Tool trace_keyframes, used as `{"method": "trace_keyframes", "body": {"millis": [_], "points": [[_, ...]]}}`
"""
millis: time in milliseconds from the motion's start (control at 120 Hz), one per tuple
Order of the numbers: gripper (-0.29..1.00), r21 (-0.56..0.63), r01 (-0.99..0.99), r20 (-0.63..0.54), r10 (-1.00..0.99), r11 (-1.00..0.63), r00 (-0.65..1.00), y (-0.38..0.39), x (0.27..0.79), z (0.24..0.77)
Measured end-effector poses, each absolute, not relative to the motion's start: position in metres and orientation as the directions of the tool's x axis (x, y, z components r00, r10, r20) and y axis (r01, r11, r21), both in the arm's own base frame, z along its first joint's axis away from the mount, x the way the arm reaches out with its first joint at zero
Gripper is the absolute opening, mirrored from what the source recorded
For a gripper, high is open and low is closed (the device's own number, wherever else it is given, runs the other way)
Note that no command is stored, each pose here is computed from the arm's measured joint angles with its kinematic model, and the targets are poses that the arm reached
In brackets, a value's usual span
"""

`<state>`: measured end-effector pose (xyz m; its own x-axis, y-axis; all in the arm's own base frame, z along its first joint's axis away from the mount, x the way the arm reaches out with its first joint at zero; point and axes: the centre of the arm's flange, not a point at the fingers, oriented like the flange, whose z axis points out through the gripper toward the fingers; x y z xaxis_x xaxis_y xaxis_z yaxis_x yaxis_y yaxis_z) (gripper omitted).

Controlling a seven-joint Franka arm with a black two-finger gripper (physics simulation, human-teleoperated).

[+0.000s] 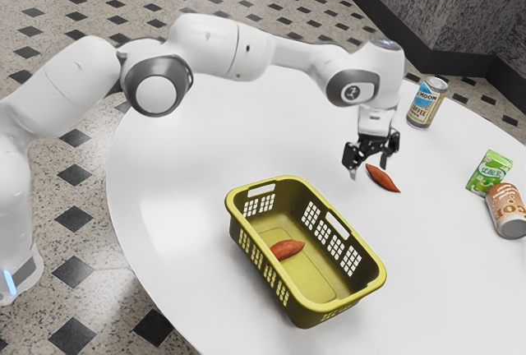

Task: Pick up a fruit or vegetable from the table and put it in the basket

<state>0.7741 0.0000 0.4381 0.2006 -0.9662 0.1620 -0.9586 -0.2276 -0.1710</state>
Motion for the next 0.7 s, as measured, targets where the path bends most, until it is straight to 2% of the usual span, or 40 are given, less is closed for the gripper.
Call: {"method": "trace_keyframes", "body": {"millis": [183, 292, 458, 700], "points": [[0.70, -0.206, -0.951, 0.133, -0.969, -0.233, 0.208, 0.018, 0.781, 0.424], [0.70, -0.294, -0.926, 0.104, -0.971, -0.238, 0.216, 0.040, 0.795, 0.405], [0.70, -0.398, -0.893, 0.095, -0.978, -0.210, 0.187, 0.035, 0.804, 0.410], [0.70, -0.419, -0.888, 0.097, -0.982, -0.188, 0.162, 0.023, 0.811, 0.386]]}}
